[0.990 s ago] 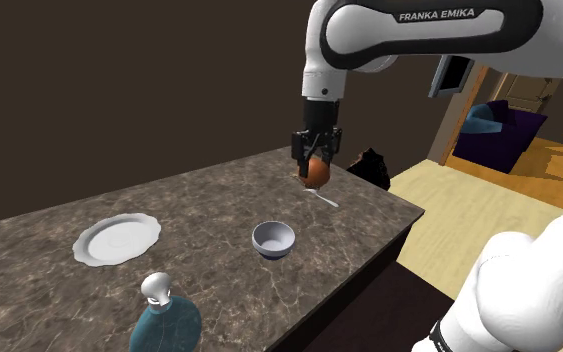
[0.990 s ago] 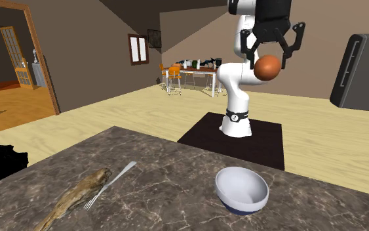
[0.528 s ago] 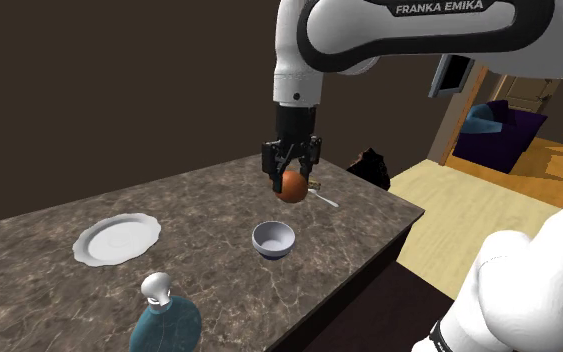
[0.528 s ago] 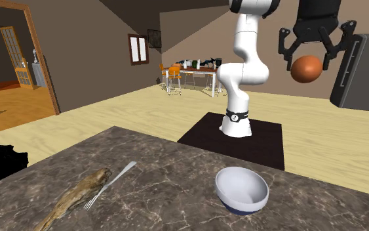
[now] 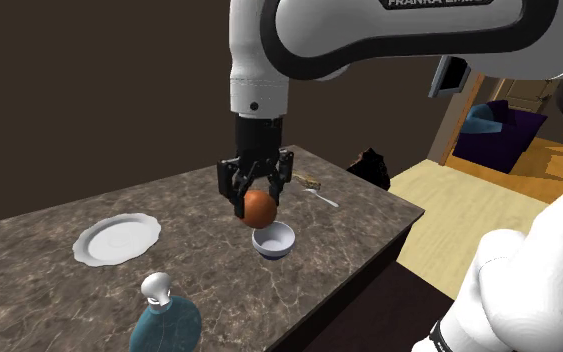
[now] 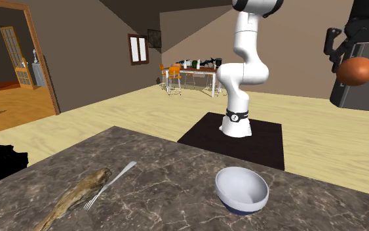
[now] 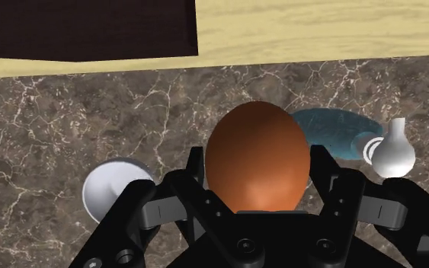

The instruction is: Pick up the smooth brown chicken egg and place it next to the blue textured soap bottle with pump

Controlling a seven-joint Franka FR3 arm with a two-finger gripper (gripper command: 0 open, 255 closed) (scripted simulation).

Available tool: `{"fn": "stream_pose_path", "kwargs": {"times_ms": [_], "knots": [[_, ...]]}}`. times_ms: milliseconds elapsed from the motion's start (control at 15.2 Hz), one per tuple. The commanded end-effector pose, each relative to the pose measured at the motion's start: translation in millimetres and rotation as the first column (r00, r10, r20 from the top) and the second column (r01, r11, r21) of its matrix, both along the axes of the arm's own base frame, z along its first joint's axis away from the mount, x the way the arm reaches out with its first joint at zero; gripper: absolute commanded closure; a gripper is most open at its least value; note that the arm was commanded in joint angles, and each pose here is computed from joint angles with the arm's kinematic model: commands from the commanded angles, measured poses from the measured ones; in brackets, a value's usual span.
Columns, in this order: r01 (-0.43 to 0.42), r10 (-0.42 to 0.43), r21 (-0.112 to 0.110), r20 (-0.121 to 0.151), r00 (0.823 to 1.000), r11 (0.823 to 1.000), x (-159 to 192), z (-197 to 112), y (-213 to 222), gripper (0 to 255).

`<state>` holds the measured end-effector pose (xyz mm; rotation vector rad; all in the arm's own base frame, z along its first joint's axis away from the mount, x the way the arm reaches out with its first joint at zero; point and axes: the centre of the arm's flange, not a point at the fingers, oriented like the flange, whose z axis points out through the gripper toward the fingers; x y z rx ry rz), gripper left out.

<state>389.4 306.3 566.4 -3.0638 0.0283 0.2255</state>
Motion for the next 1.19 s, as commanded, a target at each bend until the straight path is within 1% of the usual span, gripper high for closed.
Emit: {"fn": "stream_pose_path", "kwargs": {"times_ms": [0,198,1122], "knots": [[0.001,-0.001,0.001,0.0,1.0,1.0,-5.4,1.4,26.0,255],[0.001,-0.001,0.001,0.0,1.0,1.0,-13.8,1.4,69.3,255],[0.001,-0.001,0.001,0.0,1.0,1.0,-13.8,-72.5,69.3,255]]}}
